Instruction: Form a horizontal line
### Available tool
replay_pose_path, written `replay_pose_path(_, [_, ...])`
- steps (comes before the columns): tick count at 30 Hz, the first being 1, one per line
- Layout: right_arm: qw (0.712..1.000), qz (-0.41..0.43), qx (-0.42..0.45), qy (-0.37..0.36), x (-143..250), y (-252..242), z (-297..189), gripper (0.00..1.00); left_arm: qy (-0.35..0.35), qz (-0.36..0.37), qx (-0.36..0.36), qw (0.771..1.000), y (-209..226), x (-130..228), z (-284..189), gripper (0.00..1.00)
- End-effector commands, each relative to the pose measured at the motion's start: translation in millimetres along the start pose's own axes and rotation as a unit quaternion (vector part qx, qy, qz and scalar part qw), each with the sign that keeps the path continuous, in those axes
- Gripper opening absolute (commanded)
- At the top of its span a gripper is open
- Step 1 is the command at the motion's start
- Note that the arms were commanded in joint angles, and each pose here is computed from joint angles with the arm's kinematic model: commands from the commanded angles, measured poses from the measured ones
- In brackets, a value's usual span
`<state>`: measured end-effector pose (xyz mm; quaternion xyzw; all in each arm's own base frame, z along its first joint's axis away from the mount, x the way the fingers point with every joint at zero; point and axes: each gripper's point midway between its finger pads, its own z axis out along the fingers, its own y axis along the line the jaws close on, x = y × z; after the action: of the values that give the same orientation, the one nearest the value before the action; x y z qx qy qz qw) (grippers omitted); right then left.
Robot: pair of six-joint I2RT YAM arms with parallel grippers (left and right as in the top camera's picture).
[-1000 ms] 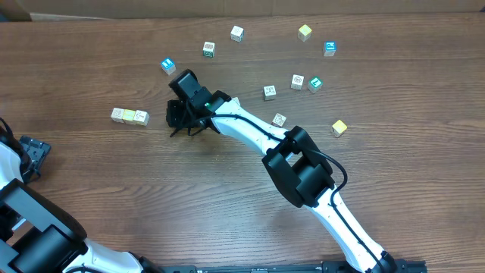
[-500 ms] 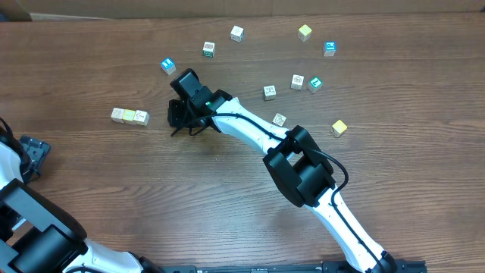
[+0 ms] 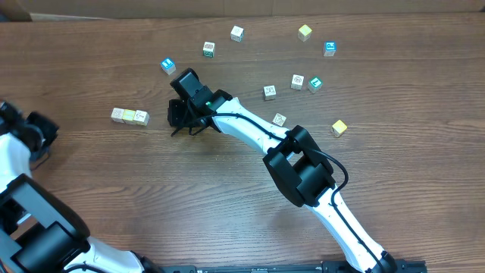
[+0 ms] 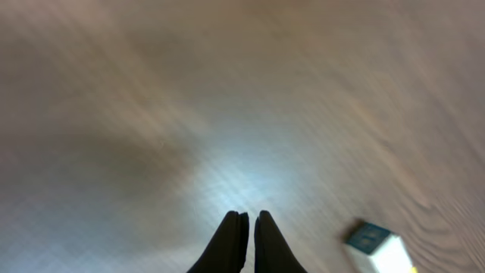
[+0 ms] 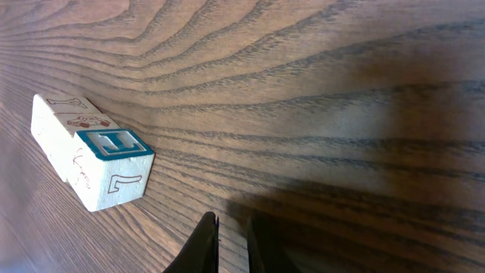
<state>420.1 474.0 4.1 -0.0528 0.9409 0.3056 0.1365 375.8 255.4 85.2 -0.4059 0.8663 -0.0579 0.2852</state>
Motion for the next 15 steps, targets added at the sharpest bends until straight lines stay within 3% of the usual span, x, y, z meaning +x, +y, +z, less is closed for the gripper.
replay_pose_path(1, [0.998,0.015,0.062,0.012,13.6,-50.4,21.5,0.12,0.009,0.109,0.049,0.993,-40.8,11.8,10.3,0.04])
replay_pose_path(5, [0.998,0.016,0.065,0.015,15.0,-51.6,21.3,0.12,0.0,0.182,0.069,0.981,-76.8,19.9,26.5,0.04])
replay_pose_path(15, [0.998,0.018,0.053,0.03,20.5,-47.5,21.6,0.11,0.036,0.198,0.058,0.978,-74.8,48.5,80.2,0.04])
